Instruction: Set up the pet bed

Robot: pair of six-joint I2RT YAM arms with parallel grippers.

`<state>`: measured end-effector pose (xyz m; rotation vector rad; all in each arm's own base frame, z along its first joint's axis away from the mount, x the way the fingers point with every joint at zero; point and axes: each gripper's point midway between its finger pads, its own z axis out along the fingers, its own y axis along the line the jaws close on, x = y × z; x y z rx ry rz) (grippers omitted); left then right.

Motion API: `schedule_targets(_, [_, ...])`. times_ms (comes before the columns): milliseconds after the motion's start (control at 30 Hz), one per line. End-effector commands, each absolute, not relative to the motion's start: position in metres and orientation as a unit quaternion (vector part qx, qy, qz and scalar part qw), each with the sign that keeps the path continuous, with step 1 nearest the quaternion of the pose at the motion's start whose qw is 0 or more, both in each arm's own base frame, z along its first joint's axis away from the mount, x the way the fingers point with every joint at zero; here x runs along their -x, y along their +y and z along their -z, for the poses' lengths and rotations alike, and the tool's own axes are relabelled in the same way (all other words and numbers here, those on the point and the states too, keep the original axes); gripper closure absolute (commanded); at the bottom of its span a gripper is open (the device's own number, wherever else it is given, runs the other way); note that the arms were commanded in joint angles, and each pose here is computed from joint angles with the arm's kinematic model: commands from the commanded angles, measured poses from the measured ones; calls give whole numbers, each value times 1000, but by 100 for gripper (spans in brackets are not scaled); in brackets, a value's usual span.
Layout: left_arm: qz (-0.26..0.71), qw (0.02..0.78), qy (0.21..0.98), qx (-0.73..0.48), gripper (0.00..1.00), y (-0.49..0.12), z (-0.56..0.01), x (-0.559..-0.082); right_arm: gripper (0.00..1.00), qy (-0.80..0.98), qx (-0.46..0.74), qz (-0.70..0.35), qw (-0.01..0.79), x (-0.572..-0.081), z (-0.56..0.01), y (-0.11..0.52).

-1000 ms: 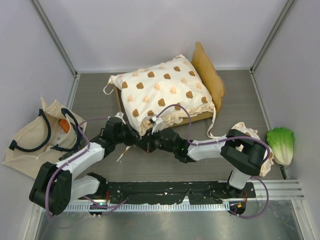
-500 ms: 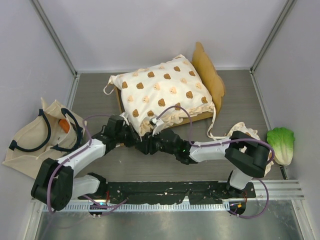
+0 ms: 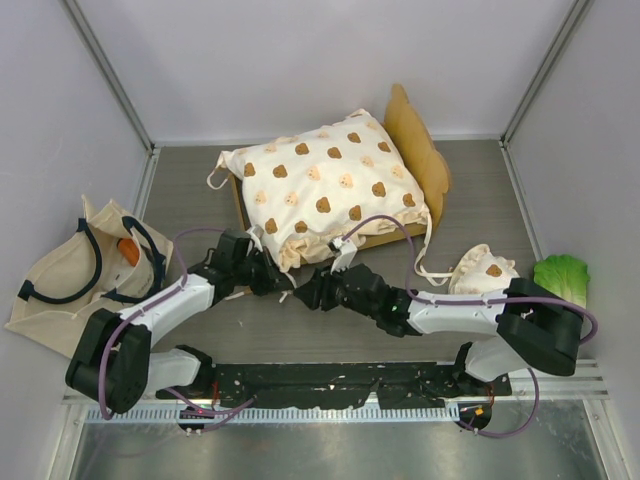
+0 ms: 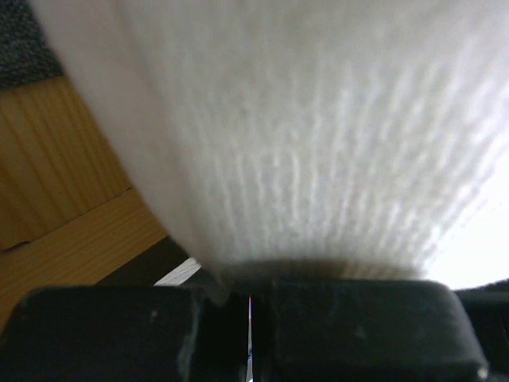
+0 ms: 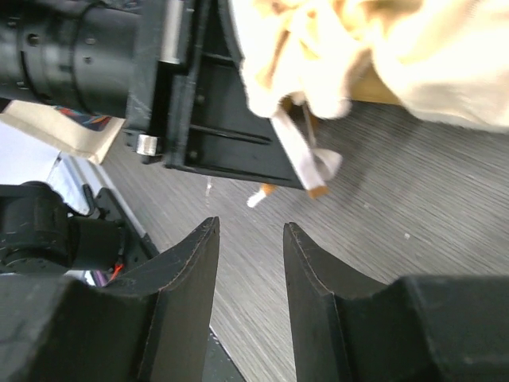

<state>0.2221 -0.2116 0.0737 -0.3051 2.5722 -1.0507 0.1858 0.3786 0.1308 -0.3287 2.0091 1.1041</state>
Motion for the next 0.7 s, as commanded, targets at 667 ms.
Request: schedule_targets(667, [328,223,905,153,100,-187,-86,-228,55,803,117,-410,418,-234,-113,409])
